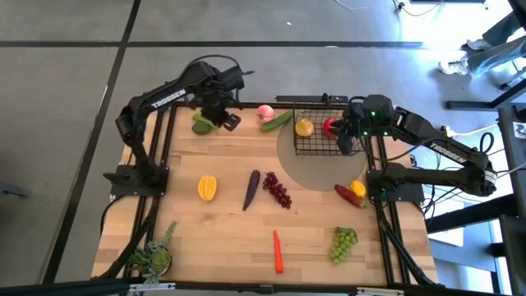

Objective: Build produce basket
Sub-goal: Put the yellow starfruit into the black wire basket

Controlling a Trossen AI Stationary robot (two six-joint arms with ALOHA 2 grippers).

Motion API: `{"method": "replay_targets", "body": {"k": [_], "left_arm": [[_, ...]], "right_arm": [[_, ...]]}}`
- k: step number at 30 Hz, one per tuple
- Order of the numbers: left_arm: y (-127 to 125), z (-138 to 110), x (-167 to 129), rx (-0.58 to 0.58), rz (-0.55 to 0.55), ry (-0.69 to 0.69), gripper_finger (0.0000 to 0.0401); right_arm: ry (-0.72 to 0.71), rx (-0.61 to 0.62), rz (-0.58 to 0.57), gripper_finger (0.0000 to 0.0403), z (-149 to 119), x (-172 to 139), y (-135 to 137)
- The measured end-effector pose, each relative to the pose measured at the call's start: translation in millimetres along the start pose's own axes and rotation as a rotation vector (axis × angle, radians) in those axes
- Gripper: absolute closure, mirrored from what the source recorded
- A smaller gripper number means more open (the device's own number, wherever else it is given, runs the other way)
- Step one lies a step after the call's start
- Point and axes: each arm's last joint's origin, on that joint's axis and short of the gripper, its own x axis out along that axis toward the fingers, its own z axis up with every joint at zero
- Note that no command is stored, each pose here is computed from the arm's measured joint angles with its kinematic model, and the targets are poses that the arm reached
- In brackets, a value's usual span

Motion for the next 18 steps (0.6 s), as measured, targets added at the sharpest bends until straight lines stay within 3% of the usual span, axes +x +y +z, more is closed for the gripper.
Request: {"method": "replay_targets", "body": {"k": [6, 11, 18], "left_arm": [[-1.3, -49.3, 13.8, -0.156, -0.029, 0.139, 0.0336], [-7.6, -87.7, 33.0, -0.268, 0.022, 0.222, 0.0336], [-25.5, -110.8, 70.9, -0.224, 0.012, 0.236, 0.0336]], "right_arm": [[0.0, -0.06, 0.0, 0.0291, 0.0, 0.1, 0.0], [-0.001, -0.101, 0.0, 0.0291, 0.1, 0.1, 0.0], [-0.028, -0.121, 0.0, 0.0291, 2.8, 0.1, 0.1]]}}
